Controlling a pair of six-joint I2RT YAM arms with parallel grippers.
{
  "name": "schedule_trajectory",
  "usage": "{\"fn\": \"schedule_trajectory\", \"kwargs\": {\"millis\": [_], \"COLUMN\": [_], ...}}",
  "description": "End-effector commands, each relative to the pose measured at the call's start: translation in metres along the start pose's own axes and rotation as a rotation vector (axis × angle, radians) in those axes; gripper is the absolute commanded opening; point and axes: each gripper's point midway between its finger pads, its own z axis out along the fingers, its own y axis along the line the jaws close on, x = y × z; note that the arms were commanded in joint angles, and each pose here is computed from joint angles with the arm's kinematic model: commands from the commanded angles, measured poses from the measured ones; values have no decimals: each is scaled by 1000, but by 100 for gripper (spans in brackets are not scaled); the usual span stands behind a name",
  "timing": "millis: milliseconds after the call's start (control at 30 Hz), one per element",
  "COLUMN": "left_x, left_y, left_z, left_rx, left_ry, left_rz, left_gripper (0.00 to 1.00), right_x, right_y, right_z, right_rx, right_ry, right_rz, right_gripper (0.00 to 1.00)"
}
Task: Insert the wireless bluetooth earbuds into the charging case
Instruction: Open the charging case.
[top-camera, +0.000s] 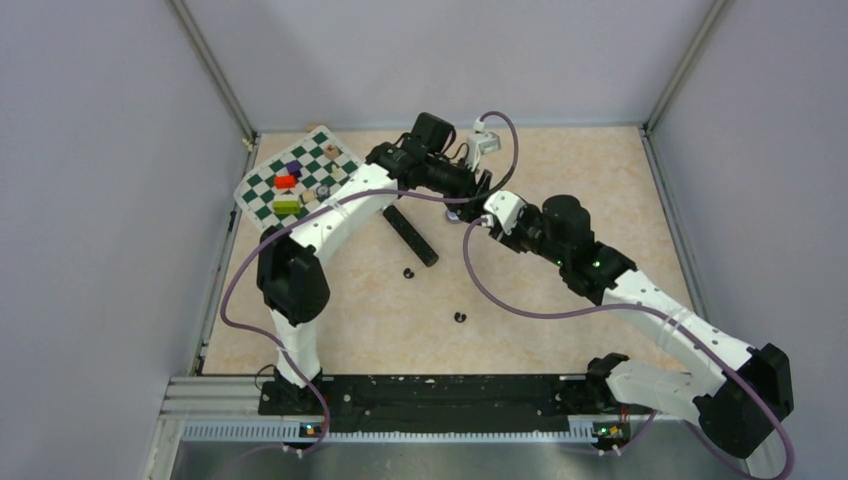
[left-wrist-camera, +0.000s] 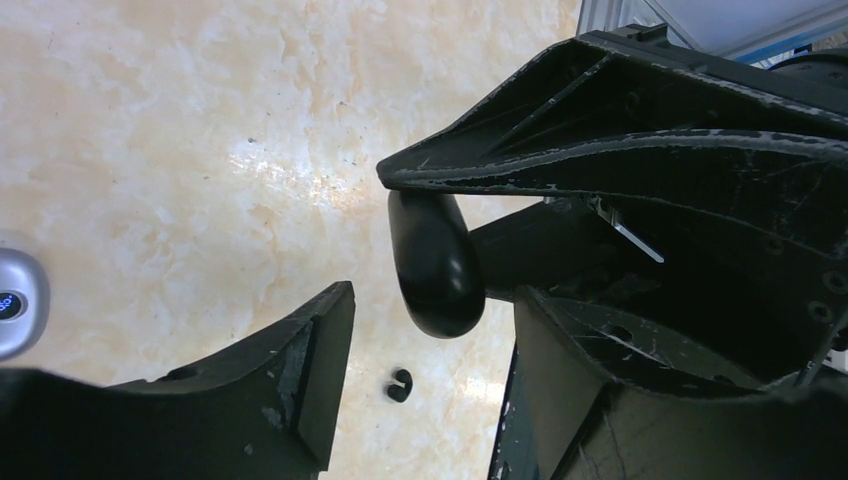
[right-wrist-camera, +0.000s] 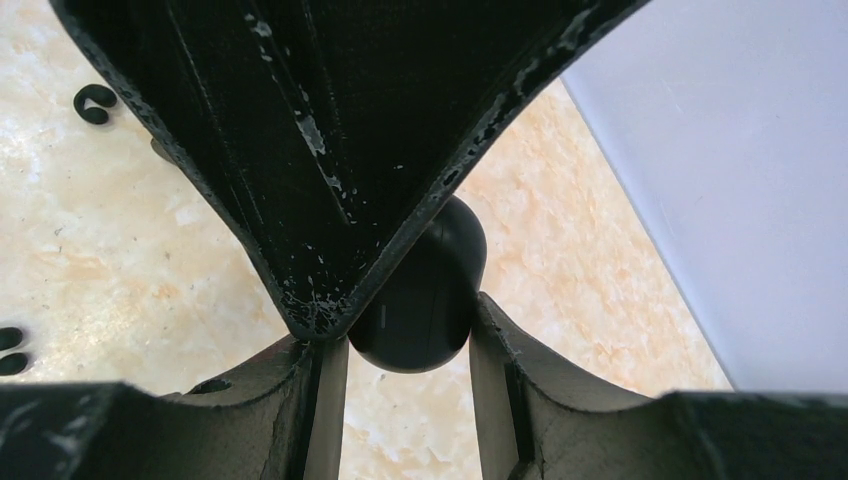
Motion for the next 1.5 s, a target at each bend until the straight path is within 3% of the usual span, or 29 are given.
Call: {"fn": "schedule_trajectory", "kwargs": {"millis": [0,233,367,533,567,633,733,833,900,1200,1467], "left_x": [-4,-6,-8,-8,-8,-7,-7,-5,-4,10,39], "left_y": [-3,-3,-10,-18,-19,-20,-22,-25,-28,-30,-45], "left_z": [7,9,7,5,4,3,-1,-6,-11,-43,-62], "left_rx": [28,34,67,105,109,110,108,109,114,111,165], "left_ry": [-5,-5,-10,-11,-13,-11,-10,-4,-2,34,93], "left_rz": [19,20,26,29,49,60,81,109,130,279,365], "left_gripper": [63,41,19,13,11,9,8,8,8,7,6], "right_x": [-29,-29,-26,-22,-23,-24,-28,-36,-38,-52,-50], "right_y": [-6,2,4,3,2,1,2,7,12,12,34], "right_z": [-7,-5,-2,1,1,0,-5,-14,-21,-69,-75], "right_rx": [14,-27,-36,-26,-21,-17,-34,-84,-139,-338,-593], "right_ry": [-106,-109,-99,-85,-85,-85,-86,-97,-94,-188,-243], "right_rz": [12,15,19,24,26,34,40,50,54,151,301], "right_gripper": [18,19,20,23,27,44,59,87,94,96,88]}}
